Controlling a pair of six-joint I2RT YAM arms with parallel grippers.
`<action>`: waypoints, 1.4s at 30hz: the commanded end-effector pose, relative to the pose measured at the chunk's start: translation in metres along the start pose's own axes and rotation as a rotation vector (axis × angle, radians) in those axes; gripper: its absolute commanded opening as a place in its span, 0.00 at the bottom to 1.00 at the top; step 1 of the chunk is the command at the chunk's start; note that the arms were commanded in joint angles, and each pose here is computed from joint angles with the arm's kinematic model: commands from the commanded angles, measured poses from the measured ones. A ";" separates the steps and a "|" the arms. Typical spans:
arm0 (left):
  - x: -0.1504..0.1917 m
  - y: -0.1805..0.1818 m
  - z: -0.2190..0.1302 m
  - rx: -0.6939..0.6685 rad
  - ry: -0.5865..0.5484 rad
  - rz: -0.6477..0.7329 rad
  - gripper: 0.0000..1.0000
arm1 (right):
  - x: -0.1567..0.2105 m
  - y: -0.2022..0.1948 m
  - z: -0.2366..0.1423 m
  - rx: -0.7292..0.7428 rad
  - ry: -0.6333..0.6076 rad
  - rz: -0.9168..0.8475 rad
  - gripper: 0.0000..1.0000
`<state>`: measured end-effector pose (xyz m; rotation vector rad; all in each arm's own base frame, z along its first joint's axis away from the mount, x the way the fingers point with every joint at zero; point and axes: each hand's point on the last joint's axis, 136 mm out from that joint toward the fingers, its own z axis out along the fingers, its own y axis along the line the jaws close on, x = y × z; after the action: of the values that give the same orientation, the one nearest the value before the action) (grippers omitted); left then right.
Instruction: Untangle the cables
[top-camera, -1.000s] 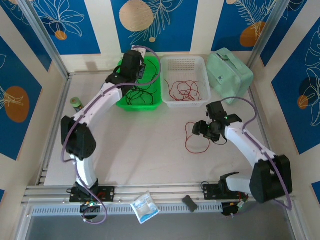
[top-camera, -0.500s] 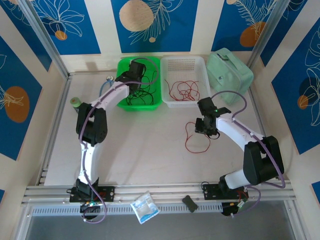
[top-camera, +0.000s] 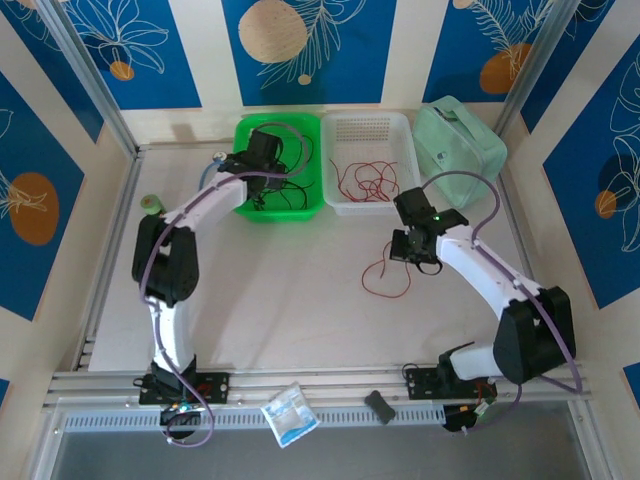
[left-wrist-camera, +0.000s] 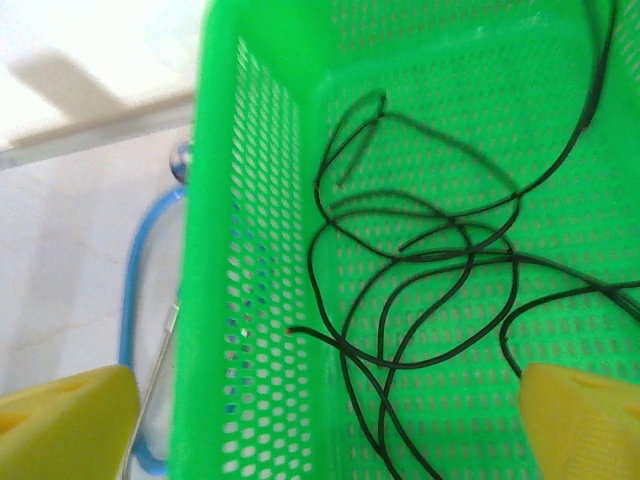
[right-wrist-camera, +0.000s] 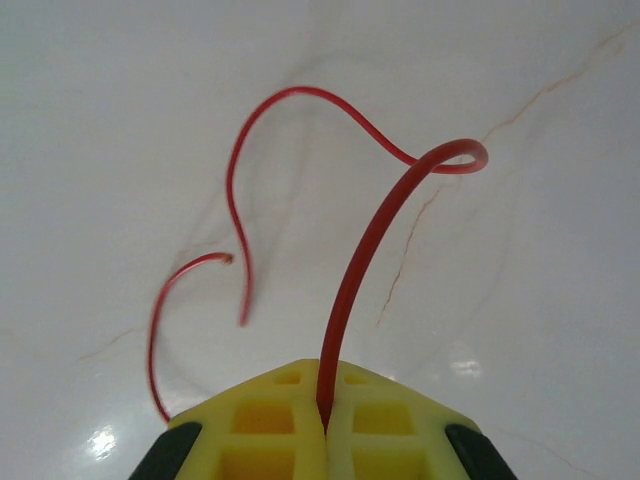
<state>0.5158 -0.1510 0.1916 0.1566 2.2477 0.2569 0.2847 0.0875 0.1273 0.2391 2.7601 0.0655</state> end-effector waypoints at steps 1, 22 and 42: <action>-0.042 0.003 -0.059 0.061 -0.158 -0.011 1.00 | -0.006 0.008 -0.038 -0.067 -0.045 -0.024 0.00; 0.064 -0.202 -0.240 1.078 -0.166 0.350 0.98 | -0.035 0.057 -0.167 -0.463 -0.235 -0.254 0.00; 0.080 -0.161 -0.199 0.795 -0.185 0.155 1.00 | -0.159 0.078 -0.183 -0.482 -0.541 -0.200 0.00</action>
<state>0.2926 -0.3386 0.1870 0.9212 2.0967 -0.6603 0.3425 0.1334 0.3420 -0.1732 2.2241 0.5280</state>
